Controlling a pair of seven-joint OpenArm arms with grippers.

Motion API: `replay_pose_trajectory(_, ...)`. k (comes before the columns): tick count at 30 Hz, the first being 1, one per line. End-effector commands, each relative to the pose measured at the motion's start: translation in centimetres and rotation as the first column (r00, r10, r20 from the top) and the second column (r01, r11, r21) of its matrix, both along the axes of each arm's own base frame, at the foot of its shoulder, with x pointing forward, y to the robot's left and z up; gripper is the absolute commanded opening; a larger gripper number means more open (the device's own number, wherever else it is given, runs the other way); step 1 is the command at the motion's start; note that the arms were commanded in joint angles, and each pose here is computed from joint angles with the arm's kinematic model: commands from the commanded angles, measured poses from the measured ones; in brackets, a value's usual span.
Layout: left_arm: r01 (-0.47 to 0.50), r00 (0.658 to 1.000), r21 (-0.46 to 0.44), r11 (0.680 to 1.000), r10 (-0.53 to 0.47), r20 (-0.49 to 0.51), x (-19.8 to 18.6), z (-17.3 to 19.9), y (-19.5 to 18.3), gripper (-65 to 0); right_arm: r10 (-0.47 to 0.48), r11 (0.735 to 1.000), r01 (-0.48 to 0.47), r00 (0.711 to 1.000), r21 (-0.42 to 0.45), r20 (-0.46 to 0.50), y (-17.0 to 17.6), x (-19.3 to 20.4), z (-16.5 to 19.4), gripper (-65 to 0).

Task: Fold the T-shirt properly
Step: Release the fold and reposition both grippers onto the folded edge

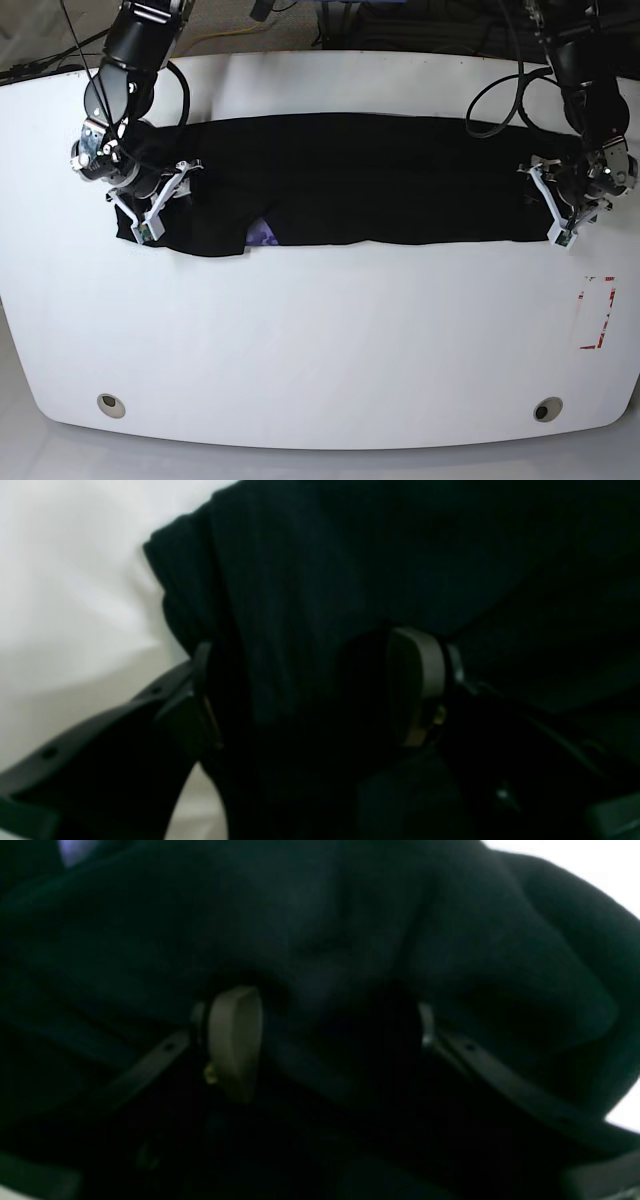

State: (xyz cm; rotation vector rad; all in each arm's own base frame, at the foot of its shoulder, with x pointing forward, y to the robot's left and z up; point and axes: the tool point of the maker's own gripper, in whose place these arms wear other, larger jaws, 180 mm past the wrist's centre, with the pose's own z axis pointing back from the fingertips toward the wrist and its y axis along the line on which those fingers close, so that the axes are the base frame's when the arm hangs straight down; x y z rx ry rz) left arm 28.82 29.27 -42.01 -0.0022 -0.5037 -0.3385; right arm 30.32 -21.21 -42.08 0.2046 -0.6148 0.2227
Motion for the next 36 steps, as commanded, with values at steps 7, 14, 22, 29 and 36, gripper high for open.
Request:
replay_pose_trajectory(7, -0.094, 0.985, -0.103, 0.990, 0.108, 0.135, 1.5, 6.1, 1.4, -24.3, 0.001, 0.997, -0.005, 0.999, -0.075, -0.043, -1.5, 1.1, 0.8, -29.0)
replay_pose_trajectory(14, -0.255, 0.946, -0.223, 0.941, 0.290, 0.145, -0.7, 7.8, 5.2, -16.5, 0.002, 0.998, -0.006, 0.999, -0.069, -0.048, -1.3, 0.9, 0.6, -29.2)
replay_pose_trajectory(22, -0.342, 0.928, -0.315, 0.885, 0.371, 0.035, -3.1, 3.8, 5.8, -16.5, 0.002, 0.998, -0.006, 0.999, -0.068, -0.050, -1.2, 0.8, 0.6, -29.2)
replay_pose_trajectory(29, -0.310, 0.942, -0.360, 0.880, 0.336, 0.008, -2.3, 1.5, 4.2, -16.7, 0.002, 0.998, -0.006, 0.999, -0.068, -0.050, -1.2, 0.8, 0.6, -29.2)
replay_pose_trajectory(36, -0.259, 0.959, -0.376, 0.890, 0.284, 0.012, -0.6, 1.5, 2.4, -18.6, 0.001, 0.998, -0.004, 0.999, -0.066, -0.050, -1.2, 0.8, 0.5, -29.2)
